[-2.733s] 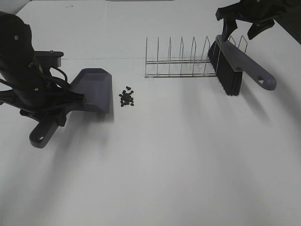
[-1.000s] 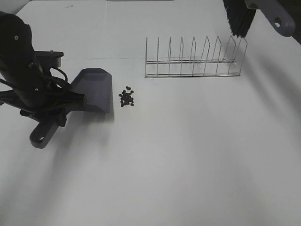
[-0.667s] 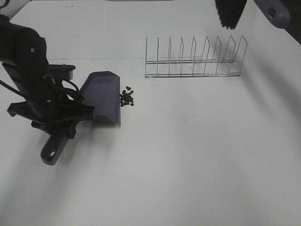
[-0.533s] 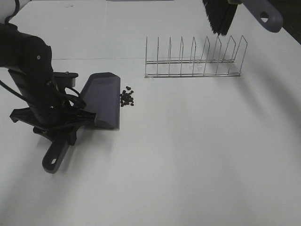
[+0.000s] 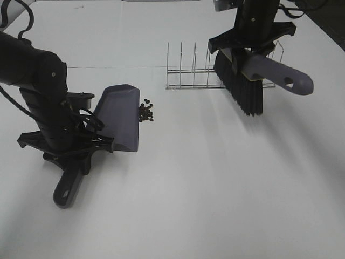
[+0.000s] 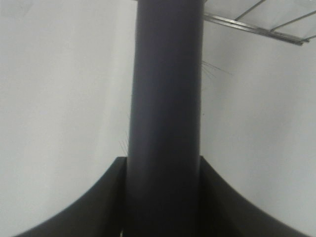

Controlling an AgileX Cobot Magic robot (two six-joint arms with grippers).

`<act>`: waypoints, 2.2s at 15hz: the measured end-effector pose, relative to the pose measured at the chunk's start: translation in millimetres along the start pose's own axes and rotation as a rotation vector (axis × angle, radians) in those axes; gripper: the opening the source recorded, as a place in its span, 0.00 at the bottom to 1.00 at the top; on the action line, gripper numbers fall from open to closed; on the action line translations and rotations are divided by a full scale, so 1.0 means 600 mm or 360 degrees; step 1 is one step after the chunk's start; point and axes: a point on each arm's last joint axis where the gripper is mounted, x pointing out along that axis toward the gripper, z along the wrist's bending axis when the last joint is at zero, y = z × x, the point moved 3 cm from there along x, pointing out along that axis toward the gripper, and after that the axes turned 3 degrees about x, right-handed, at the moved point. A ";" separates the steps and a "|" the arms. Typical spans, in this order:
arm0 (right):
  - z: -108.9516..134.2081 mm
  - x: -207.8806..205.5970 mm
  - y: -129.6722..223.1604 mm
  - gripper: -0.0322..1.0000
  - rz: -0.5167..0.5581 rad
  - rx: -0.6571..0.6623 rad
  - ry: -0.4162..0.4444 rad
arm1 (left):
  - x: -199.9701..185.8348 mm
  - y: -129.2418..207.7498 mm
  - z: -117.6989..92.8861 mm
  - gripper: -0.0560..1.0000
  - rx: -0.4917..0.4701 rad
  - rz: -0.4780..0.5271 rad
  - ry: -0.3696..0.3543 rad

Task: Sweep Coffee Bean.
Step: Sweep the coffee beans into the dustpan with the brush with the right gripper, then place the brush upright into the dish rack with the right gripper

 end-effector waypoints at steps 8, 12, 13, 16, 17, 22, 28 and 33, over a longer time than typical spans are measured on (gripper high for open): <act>0.151 0.088 0.028 0.30 0.0082 -0.0315 0.0058 | 0.012 -0.002 -0.003 0.36 0.0004 0.0052 0.0010; 0.271 0.096 0.060 0.30 0.0012 -0.0526 -0.0032 | 0.011 -0.002 -0.003 0.36 0.0004 0.0056 0.0009; 0.297 0.091 0.067 0.30 -0.0010 -0.0550 -0.0083 | 0.011 -0.002 -0.003 0.36 0.0004 0.0056 0.0009; 0.354 0.071 0.080 0.30 -0.0048 -0.0565 -0.0234 | 0.011 -0.002 -0.003 0.36 0.0004 0.0056 0.0009; 0.364 0.058 0.075 0.30 -0.0083 -0.0561 -0.0266 | 0.011 -0.002 -0.003 0.36 0.0004 0.0056 0.0009; 0.340 -0.011 0.031 0.30 -0.0235 -0.0600 -0.0061 | 0.011 -0.002 -0.003 0.36 0.0004 0.0056 0.0009; 0.228 -0.050 -0.028 0.30 -0.0359 -0.0420 0.0065 | 0.011 -0.002 -0.003 0.36 0.0004 0.0056 0.0009; 0.104 -0.125 -0.059 0.30 -0.0473 -0.0210 0.0048 | 0.011 -0.002 -0.003 0.36 0.0004 0.0056 0.0009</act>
